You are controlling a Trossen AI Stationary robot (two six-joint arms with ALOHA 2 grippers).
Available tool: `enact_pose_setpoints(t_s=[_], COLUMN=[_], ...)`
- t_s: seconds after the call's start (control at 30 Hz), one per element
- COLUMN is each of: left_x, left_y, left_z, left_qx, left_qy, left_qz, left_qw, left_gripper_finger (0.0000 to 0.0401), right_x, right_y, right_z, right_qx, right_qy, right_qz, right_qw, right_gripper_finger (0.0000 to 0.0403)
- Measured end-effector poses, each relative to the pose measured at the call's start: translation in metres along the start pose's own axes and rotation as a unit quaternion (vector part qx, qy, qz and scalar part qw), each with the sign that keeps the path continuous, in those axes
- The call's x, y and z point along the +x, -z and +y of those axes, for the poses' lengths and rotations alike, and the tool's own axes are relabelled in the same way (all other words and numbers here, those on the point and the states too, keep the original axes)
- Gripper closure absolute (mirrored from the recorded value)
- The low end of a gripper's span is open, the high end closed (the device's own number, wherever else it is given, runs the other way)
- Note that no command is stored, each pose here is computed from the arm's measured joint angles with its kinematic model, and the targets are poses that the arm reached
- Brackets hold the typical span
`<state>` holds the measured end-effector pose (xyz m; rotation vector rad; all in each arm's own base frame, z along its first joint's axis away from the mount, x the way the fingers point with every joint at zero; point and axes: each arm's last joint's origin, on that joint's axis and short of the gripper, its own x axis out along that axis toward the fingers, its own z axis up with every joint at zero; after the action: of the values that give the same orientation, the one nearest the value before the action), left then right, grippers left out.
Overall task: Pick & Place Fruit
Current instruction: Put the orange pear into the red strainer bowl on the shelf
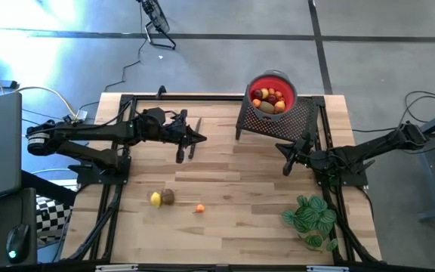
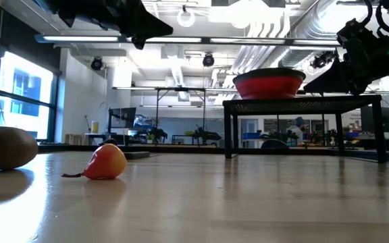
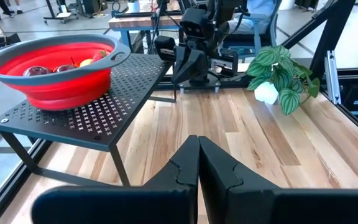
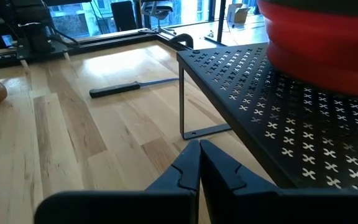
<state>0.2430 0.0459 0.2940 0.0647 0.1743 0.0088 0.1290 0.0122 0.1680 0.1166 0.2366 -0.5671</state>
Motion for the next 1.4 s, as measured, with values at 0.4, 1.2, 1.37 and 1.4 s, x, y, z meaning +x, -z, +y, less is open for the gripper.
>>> enact_pose_setpoints(t_s=[0.4,1.2,1.37,1.4], left_x=[0.0001,0.0002,0.0002,0.0002], left_y=[-0.0001,-0.0002,-0.0002,-0.0002], left_z=[0.0,0.0001,0.0001,0.0001], left_qx=[0.0,-0.002,-0.029,-0.038], left_qy=[0.0,0.0,0.0,0.0], left_qz=[0.0,0.0,0.0,0.0], left_qw=[1.0,1.0,1.0,0.999], left_gripper_finger=[0.0401,0.0401,0.0401,0.0401], right_x=[0.0,0.0,0.0,0.0], right_y=[0.0,0.0,0.0,-0.0001], right_z=[0.0,0.0,0.0,-0.0001], right_qx=[0.0,0.003,0.004,0.004], right_qy=[0.0,0.0,0.0,0.0], right_qz=[0.0,0.0,0.0,0.0], right_qw=[1.0,1.0,1.0,1.0], right_gripper_finger=[0.04,0.04,0.04,0.04])
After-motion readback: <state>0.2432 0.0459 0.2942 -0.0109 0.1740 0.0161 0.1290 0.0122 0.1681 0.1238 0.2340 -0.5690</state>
